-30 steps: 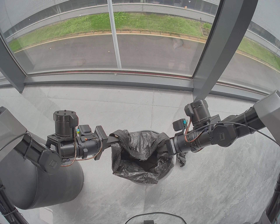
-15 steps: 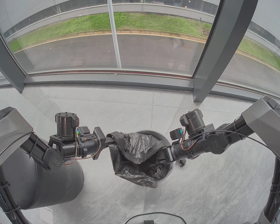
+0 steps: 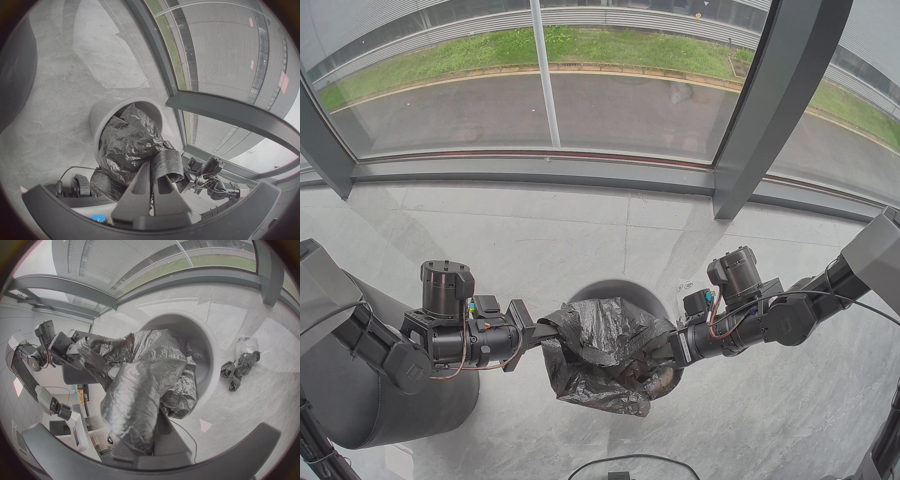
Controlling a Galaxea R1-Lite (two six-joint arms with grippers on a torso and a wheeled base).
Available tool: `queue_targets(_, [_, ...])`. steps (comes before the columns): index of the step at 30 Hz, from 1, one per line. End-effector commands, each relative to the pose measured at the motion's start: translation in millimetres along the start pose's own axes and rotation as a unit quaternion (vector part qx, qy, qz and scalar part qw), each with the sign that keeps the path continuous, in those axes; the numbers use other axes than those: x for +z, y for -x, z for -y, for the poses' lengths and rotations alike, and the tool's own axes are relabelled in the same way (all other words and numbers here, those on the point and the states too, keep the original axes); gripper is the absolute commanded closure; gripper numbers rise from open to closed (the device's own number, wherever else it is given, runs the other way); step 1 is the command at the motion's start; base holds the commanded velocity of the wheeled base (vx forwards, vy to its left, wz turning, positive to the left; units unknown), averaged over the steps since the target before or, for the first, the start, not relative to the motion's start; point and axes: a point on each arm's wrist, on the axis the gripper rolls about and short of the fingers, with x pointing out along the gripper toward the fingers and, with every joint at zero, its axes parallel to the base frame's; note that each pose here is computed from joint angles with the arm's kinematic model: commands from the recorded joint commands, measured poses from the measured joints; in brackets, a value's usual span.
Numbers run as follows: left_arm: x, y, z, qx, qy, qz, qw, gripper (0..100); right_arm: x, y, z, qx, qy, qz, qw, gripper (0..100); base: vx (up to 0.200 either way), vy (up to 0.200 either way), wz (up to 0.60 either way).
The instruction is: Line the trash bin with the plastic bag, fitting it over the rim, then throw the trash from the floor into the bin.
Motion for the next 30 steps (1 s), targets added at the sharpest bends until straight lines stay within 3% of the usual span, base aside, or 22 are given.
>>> queue_targets(1, [-5, 5, 8, -0.01, -0.008, -0.003, 0.9999, 100, -4, 4, -1, 0.0, -0.002, -0.004, 1.0, 100, 0.0, 0.0, 0.0])
queue_targets(20, [-14, -5, -6, 0.029, 0.028, -0.028, 0.9988, 100, -16, -8, 16, -0.015, -0.023, -0.025, 0.9993, 100, 0.0, 0.0, 0.0])
queue_targets(30, [2, -12, -19, 0.04, 0.039, -0.01, 0.9984, 100, -10, -25, 46, -0.05, -0.019, 0.037, 0.9979, 100, 0.0, 0.0, 0.0])
